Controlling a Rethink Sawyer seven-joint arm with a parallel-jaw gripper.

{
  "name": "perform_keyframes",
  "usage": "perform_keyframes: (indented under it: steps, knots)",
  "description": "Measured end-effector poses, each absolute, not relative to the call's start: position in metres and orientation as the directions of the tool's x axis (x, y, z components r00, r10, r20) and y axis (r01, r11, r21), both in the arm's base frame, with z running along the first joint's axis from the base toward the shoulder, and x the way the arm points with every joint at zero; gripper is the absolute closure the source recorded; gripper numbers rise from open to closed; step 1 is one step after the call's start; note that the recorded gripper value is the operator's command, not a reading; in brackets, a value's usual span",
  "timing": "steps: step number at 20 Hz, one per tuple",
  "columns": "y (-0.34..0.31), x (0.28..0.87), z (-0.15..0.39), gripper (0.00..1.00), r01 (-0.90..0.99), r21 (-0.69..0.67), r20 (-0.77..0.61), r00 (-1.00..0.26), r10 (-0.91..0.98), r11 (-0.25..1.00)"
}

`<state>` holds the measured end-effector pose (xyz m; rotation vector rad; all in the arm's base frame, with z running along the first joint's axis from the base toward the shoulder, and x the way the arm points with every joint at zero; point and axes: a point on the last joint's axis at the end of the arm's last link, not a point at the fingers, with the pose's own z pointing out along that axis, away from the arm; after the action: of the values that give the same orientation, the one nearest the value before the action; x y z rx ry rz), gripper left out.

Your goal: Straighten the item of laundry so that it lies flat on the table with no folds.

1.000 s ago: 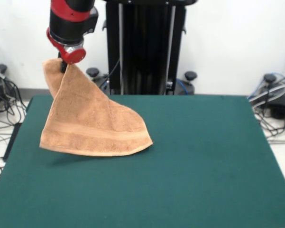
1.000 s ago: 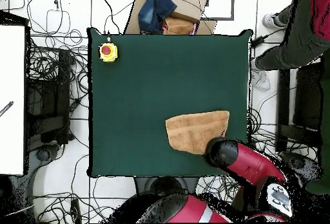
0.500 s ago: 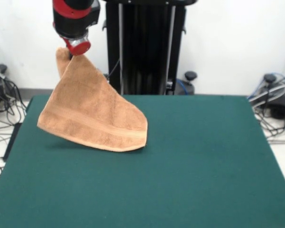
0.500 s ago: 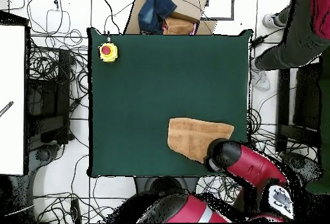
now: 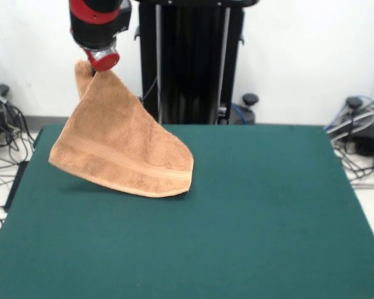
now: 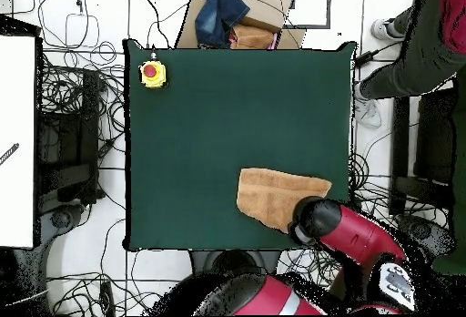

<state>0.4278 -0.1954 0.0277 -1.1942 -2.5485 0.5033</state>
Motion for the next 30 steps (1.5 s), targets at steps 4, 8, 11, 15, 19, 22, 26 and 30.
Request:
perform_keyframes:
  steps: [4, 8, 11, 15, 19, 22, 26, 30]
  knots:
    - [-0.194, 0.424, 0.023, 1.00, 0.675, -0.431, 0.116, -0.616, 0.779, 0.598]
    - [-0.193, 0.419, 0.018, 1.00, 0.669, -0.439, 0.131, -0.612, 0.780, 0.599]
    - [-0.191, 0.414, 0.020, 1.00, 0.663, -0.454, 0.158, -0.598, 0.785, 0.596]
    - [-0.186, 0.406, 0.031, 1.00, 0.643, -0.492, 0.217, -0.562, 0.798, 0.586]
    - [-0.182, 0.399, 0.046, 1.00, 0.623, -0.530, 0.267, -0.521, 0.811, 0.575]
    - [-0.181, 0.398, 0.053, 1.00, 0.615, -0.545, 0.281, -0.507, 0.815, 0.570]
    - [-0.184, 0.404, 0.057, 1.00, 0.620, -0.542, 0.270, -0.511, 0.816, 0.567]
    - [-0.186, 0.409, 0.060, 1.00, 0.622, -0.537, 0.243, -0.533, 0.811, 0.570]
